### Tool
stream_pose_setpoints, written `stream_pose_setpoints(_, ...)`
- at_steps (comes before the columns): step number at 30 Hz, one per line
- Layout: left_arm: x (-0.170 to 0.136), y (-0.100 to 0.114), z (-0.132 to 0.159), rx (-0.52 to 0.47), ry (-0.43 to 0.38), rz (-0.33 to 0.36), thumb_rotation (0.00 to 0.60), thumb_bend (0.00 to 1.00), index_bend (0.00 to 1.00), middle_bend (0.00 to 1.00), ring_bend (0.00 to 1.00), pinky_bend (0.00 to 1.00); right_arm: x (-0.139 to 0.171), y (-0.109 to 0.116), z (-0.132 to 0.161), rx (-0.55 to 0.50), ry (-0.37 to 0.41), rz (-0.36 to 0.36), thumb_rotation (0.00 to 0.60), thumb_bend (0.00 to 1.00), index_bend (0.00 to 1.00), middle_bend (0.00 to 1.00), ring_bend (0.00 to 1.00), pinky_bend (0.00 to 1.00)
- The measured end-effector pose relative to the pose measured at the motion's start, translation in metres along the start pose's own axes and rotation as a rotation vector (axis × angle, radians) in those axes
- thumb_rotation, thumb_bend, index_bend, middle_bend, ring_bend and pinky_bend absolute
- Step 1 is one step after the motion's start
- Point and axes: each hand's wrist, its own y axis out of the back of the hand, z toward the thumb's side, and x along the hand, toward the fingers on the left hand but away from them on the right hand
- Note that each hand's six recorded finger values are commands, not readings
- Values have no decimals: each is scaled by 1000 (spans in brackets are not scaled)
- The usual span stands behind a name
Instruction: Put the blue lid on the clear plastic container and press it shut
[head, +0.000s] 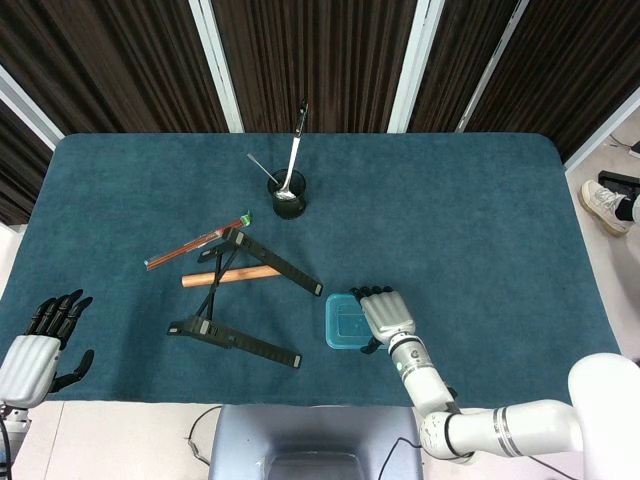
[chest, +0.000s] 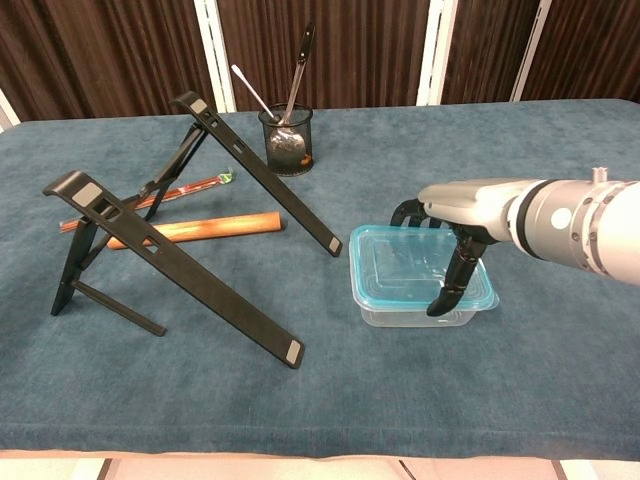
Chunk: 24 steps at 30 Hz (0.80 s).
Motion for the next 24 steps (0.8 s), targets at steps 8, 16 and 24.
stream_pose_setpoints(8, -4, 3, 2, 2, -8, 13, 600, 411, 0, 0, 0, 75, 2, 2, 0, 12, -2, -4, 600, 262, 562, 443, 380, 355)
stream_pose_setpoints(16, -8, 5, 4, 7, -15, 19, 600, 411, 0, 0, 0, 75, 3, 3, 2, 26, -3, 7, 600, 263, 488, 396, 360, 318)
stream_pose_setpoints(24, -10, 5, 5, 7, -20, 23, 600, 410, 0, 0, 0, 75, 1, 1, 2, 38, -6, 10, 600, 263, 409, 338, 329, 305)
